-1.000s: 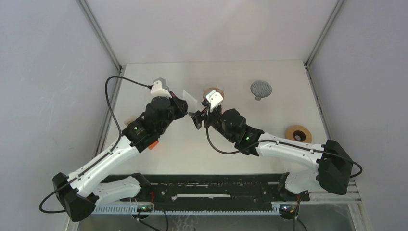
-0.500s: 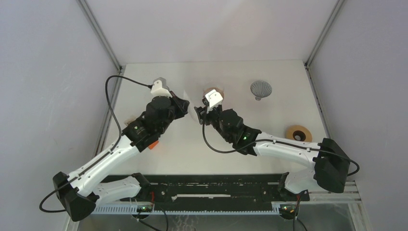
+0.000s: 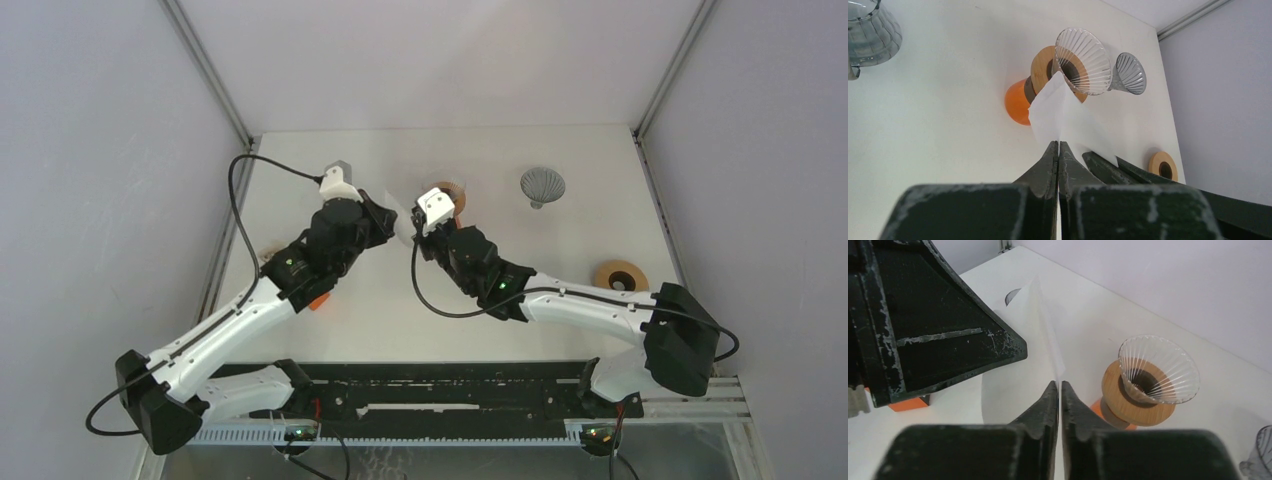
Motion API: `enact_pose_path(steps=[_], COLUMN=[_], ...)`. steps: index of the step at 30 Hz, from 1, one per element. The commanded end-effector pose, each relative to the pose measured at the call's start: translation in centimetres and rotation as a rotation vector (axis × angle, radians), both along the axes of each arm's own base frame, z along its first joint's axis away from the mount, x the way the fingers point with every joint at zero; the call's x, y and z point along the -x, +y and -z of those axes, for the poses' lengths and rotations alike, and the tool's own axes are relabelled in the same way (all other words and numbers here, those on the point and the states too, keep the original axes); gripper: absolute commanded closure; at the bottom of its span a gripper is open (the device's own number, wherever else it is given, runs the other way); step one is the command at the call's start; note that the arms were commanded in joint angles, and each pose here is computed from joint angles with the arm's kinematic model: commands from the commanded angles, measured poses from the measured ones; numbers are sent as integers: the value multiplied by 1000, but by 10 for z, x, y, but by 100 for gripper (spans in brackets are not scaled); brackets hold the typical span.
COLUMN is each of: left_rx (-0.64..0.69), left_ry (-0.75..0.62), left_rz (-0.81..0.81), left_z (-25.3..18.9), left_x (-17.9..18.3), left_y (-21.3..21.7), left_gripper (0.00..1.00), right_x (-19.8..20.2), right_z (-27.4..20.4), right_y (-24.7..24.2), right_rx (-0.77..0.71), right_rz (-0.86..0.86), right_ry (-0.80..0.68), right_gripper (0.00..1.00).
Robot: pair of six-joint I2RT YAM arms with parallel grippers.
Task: Place the coffee filter in the dripper
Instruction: Pick up the coffee filter from the coffee filter holder, then place the coffee filter in the coffee dripper.
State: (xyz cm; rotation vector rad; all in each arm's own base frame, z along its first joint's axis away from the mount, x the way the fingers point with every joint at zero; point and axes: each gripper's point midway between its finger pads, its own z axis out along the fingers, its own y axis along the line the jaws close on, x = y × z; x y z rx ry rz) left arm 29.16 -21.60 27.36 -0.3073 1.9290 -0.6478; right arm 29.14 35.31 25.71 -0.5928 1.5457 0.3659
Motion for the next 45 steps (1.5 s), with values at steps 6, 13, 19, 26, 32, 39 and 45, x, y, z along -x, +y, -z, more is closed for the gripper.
enact_pose_path(steps=[6,13,19,26,32,39,45], left_rx=[64,13,-26,-91,-143,-179,-209], left_ry=[-108,-134,-139,-128,-80,-56,-22], left_rz=[32,38,42,90,123,144,178], left_z=[-56,-64,-67,-68,-54,-47,-39], left_x=[-9,-18,-34,-53,-72,-92,-108], left_y=[-14,-17,-17,-31,-40,-46,-54], left_gripper=[98,82,72,64,62,59,57], right_x=[-8,-14,-24,-42,-59,-80,-96], right_z=[-40,-46,-56,-55,-45,-30,-21], right_y=[-5,-12,-25,-39,-46,-49,-56], right_rx=[-24,36,57,79,95,96,94], right_rz=[-6,-34,-11,39,68,86,114], right_ry=[-8,61,103,212,307,410,465], right_gripper=[100,100,100,100,100,100,100])
